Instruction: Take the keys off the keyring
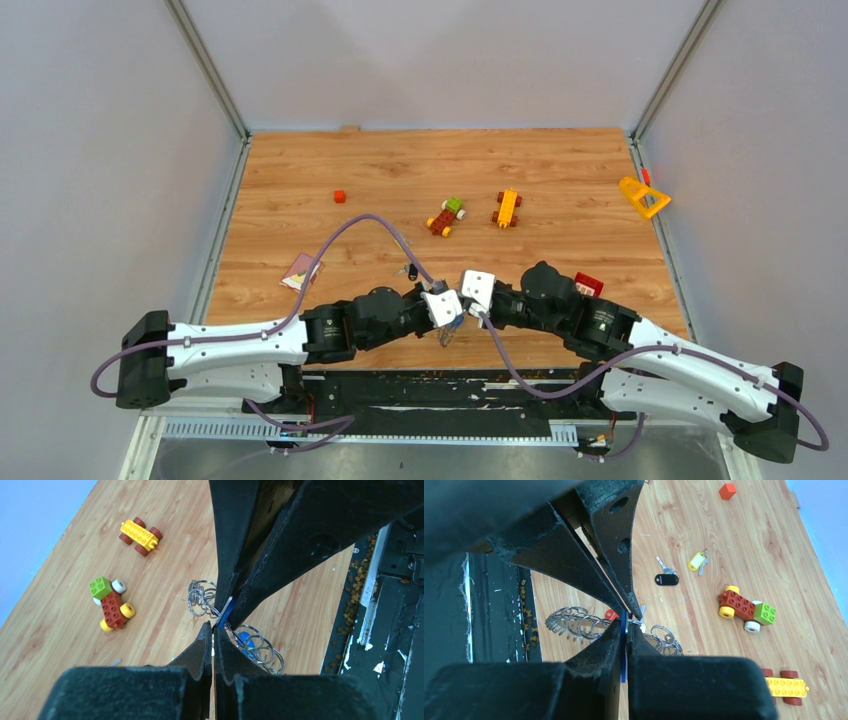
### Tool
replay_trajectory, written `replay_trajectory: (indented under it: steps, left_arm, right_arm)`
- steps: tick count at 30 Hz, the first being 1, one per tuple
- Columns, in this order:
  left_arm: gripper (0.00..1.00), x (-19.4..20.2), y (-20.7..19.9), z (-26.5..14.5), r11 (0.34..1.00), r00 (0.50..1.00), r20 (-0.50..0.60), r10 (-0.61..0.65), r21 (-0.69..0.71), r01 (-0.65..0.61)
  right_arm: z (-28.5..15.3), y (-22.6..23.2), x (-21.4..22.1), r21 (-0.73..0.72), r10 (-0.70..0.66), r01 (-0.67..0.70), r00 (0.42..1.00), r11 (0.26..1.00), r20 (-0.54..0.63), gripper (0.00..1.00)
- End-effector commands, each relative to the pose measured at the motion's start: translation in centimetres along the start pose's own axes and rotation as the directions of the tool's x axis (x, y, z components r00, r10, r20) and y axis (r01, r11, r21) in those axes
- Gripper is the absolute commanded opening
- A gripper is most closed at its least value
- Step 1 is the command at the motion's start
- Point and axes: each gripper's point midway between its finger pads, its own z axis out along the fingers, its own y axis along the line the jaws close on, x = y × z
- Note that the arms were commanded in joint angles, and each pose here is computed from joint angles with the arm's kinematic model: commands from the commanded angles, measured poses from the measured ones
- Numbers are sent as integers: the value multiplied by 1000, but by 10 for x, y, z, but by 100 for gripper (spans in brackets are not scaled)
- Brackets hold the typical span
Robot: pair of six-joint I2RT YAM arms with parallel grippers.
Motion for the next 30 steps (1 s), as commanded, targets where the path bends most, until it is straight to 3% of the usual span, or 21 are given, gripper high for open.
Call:
replay_trajectory:
  steps: [1,5,10,14,21,27,30]
  left_arm:
    - [0,-19,-12,3,998,995,88,-37,63,32]
    - [1,-18,-12,2,997,993,108,-56,61,50]
    - [18,-20,-9,-3,995,985,142,-97,43,92]
    - [21,-17,-3,-7,993,982,147,-119,11,119]
    - [38,-17,4,-19,986,967,195,-162,-18,168]
    - [43,-23,15,-34,971,935,289,-207,-53,232]
    - [43,-29,16,-43,961,890,390,-238,-40,275]
  right_arm:
    - [-3,2,-81,-40,-29,43,952,998,304,0]
    - [-8,0,-81,-23,-41,51,949,998,313,0]
    - [-15,-6,-79,22,-58,54,948,998,312,0]
    - [-18,-11,-75,54,-63,49,950,997,307,0]
    - [-22,-15,-69,92,-65,39,950,995,305,0]
    - [-28,-16,-71,103,-68,37,946,994,317,0]
    - [-30,-16,-73,106,-66,32,941,994,332,0]
